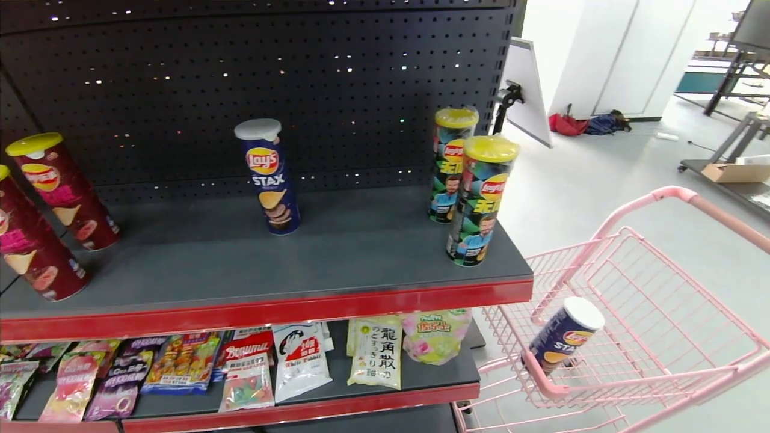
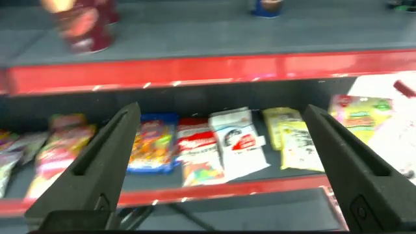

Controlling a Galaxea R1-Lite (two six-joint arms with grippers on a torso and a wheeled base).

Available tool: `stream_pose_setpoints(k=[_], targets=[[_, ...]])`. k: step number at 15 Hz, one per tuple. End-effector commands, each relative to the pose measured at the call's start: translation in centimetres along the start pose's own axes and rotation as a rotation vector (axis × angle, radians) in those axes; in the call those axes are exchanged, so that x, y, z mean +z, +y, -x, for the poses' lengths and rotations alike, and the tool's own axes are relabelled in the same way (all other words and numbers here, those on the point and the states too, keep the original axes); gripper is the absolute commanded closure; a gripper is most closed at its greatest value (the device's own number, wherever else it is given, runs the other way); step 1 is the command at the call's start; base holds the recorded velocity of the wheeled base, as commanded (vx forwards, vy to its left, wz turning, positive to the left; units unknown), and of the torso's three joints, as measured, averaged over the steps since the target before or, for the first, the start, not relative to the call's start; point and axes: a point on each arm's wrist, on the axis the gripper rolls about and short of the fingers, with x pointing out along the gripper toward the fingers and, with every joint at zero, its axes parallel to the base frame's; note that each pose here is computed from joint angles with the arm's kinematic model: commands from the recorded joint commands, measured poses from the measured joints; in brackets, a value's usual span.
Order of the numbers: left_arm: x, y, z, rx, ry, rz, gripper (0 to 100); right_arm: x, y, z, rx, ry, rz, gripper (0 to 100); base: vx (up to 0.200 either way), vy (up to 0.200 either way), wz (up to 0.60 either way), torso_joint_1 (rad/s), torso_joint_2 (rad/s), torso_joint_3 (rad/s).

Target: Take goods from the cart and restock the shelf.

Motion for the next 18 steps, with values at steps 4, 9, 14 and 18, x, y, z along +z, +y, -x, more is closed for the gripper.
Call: stream_pose_setpoints(k=[4, 9, 14, 18], targets=[[0.02, 0.0, -0.01, 0.001, -0.001, 0.0, 0, -0.01, 0.0, 0.0, 0.001, 0.001, 0.0, 0, 0.0, 0.0, -0.45, 0.002, 0.0, 0.001], [0.02, 0.0, -0.01, 0.001, -0.001, 0.0, 0, 0.04, 0.0, 0.01, -0.001, 0.0, 0.0, 0, 0.0, 0.0, 0.0, 0.0, 0.0, 0.0], [0.02, 0.0, -0.01, 0.001, -0.001, 0.0, 0, -0.01, -0.01, 0.0, -0.004, 0.001, 0.0, 0, 0.0, 0.0, 0.0, -0.044, 0.11, 0.066], [0.02, 0.0, -0.01, 0.001, -0.001, 0.0, 0, -0.01, -0.01, 0.0, -0.004, 0.001, 0.0, 0, 0.0, 0.0, 0.0, -0.138, 0.35, 0.209]])
